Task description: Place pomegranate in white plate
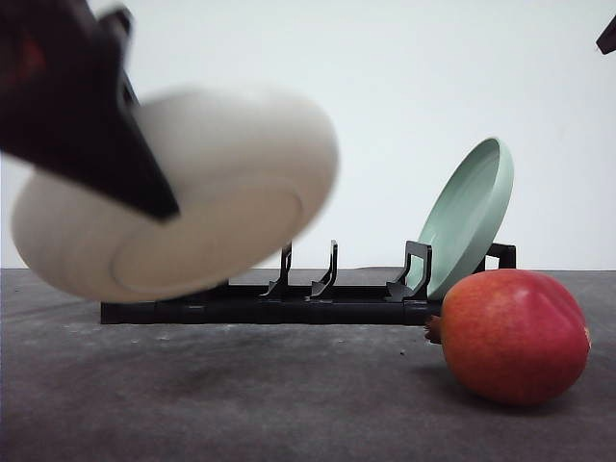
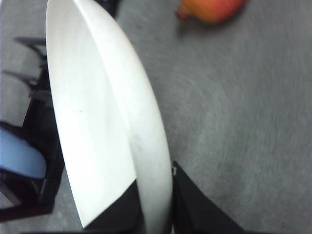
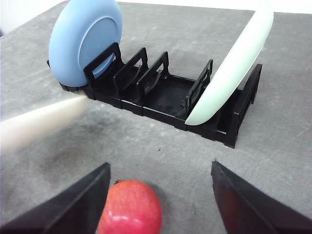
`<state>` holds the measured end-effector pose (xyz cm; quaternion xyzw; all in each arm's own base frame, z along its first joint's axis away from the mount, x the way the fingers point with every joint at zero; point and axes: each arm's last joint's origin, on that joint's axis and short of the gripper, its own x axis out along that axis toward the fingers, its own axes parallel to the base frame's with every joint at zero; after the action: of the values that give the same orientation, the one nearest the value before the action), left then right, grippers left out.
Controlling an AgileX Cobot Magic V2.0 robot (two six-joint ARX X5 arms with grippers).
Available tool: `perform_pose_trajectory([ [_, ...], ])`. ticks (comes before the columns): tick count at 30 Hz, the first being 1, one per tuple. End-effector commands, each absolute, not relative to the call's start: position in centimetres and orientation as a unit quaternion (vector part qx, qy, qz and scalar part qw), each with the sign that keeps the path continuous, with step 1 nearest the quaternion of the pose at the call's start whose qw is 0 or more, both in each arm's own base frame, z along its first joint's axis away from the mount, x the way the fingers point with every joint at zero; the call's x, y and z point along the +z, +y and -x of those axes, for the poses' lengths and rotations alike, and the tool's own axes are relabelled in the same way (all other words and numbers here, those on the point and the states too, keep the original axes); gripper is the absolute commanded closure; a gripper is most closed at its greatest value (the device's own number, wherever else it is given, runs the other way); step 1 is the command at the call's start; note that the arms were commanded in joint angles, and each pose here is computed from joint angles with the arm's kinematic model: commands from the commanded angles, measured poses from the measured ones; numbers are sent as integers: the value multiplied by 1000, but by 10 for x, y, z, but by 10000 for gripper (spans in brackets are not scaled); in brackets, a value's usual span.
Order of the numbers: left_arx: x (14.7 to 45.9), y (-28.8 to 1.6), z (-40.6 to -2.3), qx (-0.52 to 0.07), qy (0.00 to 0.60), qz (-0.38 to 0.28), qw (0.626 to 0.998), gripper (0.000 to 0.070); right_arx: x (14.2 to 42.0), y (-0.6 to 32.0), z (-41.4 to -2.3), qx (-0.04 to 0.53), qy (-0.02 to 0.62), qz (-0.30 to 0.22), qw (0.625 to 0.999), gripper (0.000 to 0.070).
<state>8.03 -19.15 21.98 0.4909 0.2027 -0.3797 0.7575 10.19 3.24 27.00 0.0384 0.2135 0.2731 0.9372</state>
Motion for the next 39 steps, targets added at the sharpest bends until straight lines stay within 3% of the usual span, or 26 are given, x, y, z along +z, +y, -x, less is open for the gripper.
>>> perform_pose_trajectory([
  [1, 214, -202, -80, -377, 188, -522, 741, 689, 275, 33, -102, 276, 203, -36, 939, 285],
  [8, 184, -229, -82, -370, 180, -571, 711, 689, 275, 33, -102, 276, 203, -36, 939, 285],
  [17, 165, -237, -83, -367, 194, -598, 686, 663, 275, 33, -102, 276, 203, -36, 939, 285],
  [19, 165, -237, -83, -367, 194, -597, 687, 615, 275, 33, -102, 276, 203, -36, 939, 285],
  [23, 166, -237, -83, -367, 193, -596, 688, 424, 275, 33, -102, 276, 203, -36, 939, 285],
  [36, 185, -247, -78, -388, 207, -564, 699, 413, 275, 33, -102, 276, 203, -36, 939, 285],
  [39, 196, -248, -78, -400, 229, -549, 698, 337, 275, 33, -102, 276, 203, -36, 939, 285],
])
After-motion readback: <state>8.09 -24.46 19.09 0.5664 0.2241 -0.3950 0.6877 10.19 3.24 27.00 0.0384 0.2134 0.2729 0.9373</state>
